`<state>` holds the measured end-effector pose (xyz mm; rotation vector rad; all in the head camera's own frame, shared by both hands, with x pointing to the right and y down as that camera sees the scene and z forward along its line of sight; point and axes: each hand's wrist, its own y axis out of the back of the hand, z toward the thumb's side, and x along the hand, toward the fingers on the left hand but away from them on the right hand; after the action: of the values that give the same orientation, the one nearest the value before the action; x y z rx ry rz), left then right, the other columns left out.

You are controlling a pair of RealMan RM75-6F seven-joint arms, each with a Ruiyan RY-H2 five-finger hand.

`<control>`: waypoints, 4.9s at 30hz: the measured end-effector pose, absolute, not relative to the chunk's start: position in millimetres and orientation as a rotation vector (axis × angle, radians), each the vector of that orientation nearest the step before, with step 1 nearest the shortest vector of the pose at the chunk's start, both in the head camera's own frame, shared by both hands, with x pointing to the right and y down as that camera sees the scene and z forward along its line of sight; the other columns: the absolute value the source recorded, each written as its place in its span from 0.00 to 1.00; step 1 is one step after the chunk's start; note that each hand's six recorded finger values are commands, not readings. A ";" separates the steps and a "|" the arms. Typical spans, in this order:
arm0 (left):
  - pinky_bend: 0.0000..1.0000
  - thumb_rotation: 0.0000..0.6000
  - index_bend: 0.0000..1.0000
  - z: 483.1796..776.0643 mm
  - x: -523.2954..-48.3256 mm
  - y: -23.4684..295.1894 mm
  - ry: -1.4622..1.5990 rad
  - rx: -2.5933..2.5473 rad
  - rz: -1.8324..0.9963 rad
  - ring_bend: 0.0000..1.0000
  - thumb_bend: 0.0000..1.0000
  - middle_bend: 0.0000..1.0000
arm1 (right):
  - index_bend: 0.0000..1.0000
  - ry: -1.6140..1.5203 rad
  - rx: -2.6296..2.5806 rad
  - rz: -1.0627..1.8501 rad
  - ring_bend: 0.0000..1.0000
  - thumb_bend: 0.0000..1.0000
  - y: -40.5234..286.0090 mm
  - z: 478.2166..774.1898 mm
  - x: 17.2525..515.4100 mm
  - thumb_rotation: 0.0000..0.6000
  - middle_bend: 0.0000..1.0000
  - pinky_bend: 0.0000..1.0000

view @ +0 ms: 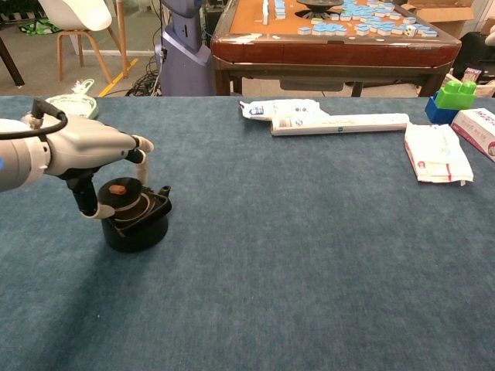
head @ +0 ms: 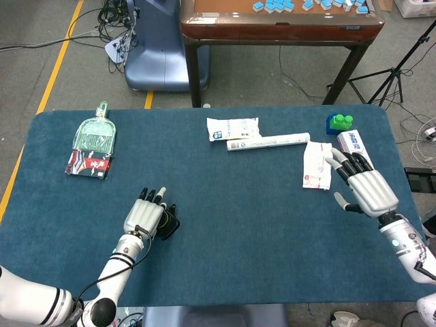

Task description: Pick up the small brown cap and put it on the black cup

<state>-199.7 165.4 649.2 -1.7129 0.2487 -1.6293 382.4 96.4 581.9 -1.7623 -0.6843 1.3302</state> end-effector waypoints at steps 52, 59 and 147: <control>0.00 1.00 0.24 641.6 -212.4 156.6 0.295 -1.698 -1.627 0.00 0.32 0.00 | 0.01 -0.692 -1.757 1.346 0.00 0.43 92.8 583.6 386.1 1.00 0.00 0.00; 0.00 1.00 0.24 633.7 -231.1 166.7 0.314 -1.680 -1.654 0.00 0.32 0.00 | 0.01 -0.689 -1.758 1.337 0.00 0.43 93.5 582.5 382.9 1.00 0.00 0.00; 0.00 1.00 0.24 648.4 -246.6 213.5 0.350 -1.703 -1.680 0.00 0.32 0.00 | 0.01 -0.681 -1.764 1.316 0.00 0.43 113.6 577.9 383.9 1.00 0.00 0.00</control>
<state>-246.6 213.5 648.4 -1.7026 0.3496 -1.6804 383.9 113.6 577.9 -1.7643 -0.6814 1.3164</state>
